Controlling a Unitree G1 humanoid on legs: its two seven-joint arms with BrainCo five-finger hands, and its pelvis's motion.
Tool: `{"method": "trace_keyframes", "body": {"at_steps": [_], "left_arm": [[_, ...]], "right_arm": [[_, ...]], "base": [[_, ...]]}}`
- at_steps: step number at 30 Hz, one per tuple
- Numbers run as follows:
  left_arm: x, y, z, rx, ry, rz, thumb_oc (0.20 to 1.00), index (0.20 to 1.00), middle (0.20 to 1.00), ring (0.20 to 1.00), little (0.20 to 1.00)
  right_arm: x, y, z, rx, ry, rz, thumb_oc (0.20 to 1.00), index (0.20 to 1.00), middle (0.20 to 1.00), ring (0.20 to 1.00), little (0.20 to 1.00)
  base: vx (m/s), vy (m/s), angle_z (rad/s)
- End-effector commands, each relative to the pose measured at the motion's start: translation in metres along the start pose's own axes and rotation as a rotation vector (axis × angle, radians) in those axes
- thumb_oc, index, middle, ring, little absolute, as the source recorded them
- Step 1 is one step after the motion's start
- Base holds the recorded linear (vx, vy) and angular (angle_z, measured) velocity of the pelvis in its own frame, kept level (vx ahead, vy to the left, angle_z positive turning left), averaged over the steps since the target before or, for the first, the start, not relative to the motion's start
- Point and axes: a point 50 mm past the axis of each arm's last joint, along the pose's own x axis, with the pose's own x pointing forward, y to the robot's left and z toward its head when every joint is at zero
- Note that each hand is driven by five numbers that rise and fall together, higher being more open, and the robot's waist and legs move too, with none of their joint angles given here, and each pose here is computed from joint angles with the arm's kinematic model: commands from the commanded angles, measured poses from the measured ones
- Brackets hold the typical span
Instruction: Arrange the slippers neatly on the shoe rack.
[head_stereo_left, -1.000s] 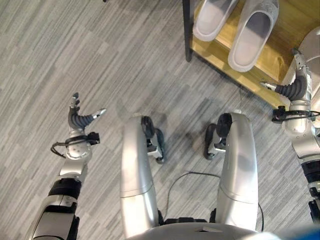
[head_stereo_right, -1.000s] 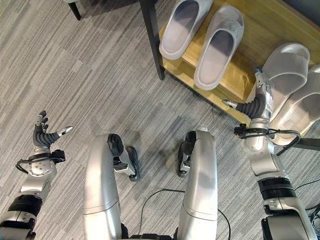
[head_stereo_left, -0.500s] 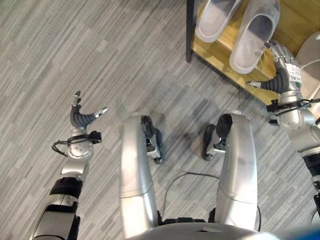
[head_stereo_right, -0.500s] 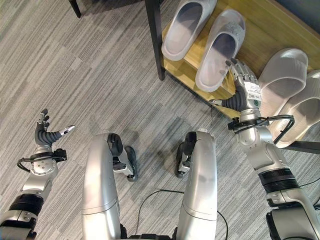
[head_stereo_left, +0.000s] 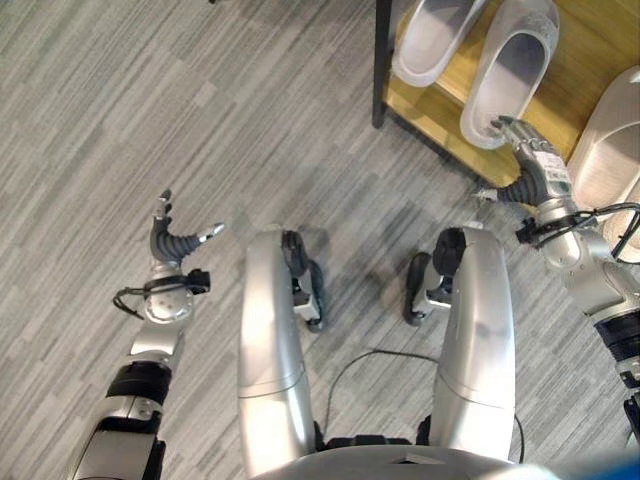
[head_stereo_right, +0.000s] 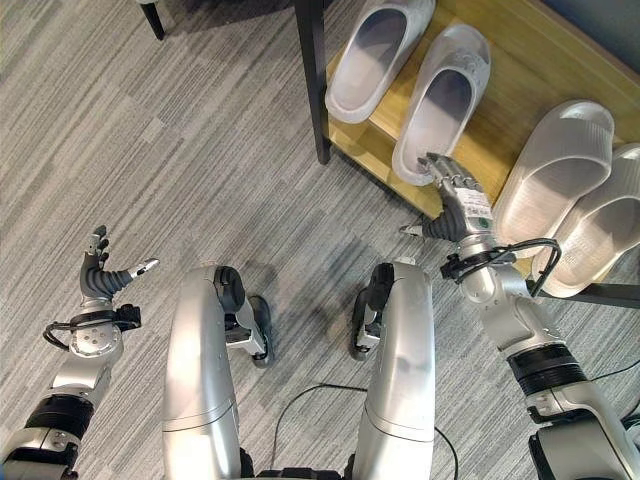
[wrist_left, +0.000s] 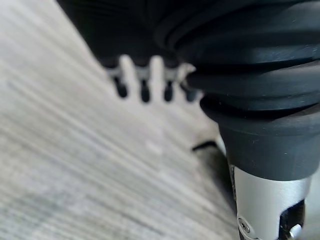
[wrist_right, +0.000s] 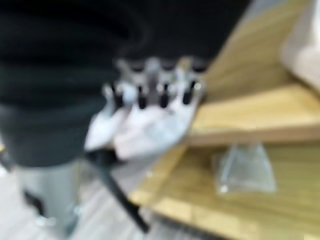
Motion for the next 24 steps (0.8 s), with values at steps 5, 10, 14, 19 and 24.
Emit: {"method": "trace_keyframes", "body": {"at_steps": [5, 10, 14, 19, 24], "left_arm": [[0.017, 0.003, 0.021, 0.006, -0.085, 0.058, 1.000, 1.000, 1.000, 1.000, 1.000], [0.022, 0.003, 0.024, 0.004, -0.084, 0.072, 1.000, 1.000, 1.000, 1.000, 1.000], [0.026, 0.004, 0.022, 0.011, -0.068, 0.075, 1.000, 1.000, 1.000, 1.000, 1.000], [0.030, 0.004, 0.022, 0.006, -0.056, 0.083, 1.000, 1.000, 1.000, 1.000, 1.000], [0.035, 0.005, 0.025, -0.007, -0.052, 0.101, 1.000, 1.000, 1.000, 1.000, 1.000]], "right_arm": [[0.028, -0.002, 0.025, -0.010, -0.099, 0.017, 1.000, 1.000, 1.000, 1.000, 1.000], [0.041, -0.002, 0.034, 0.005, -0.119, 0.027, 1.000, 1.000, 1.000, 1.000, 1.000], [0.049, 0.000, 0.037, 0.028, -0.108, 0.033, 1.000, 1.000, 1.000, 1.000, 1.000], [0.060, 0.001, 0.034, 0.054, -0.066, 0.030, 1.000, 1.000, 1.000, 1.000, 1.000], [0.067, -0.006, 0.031, 0.021, -0.050, -0.021, 1.000, 1.000, 1.000, 1.000, 1.000]], "base": [[0.00, 0.000, 0.00], [0.00, 0.000, 0.00], [0.00, 0.000, 0.00], [0.00, 0.002, 0.01], [0.00, 0.003, 0.01]]}}
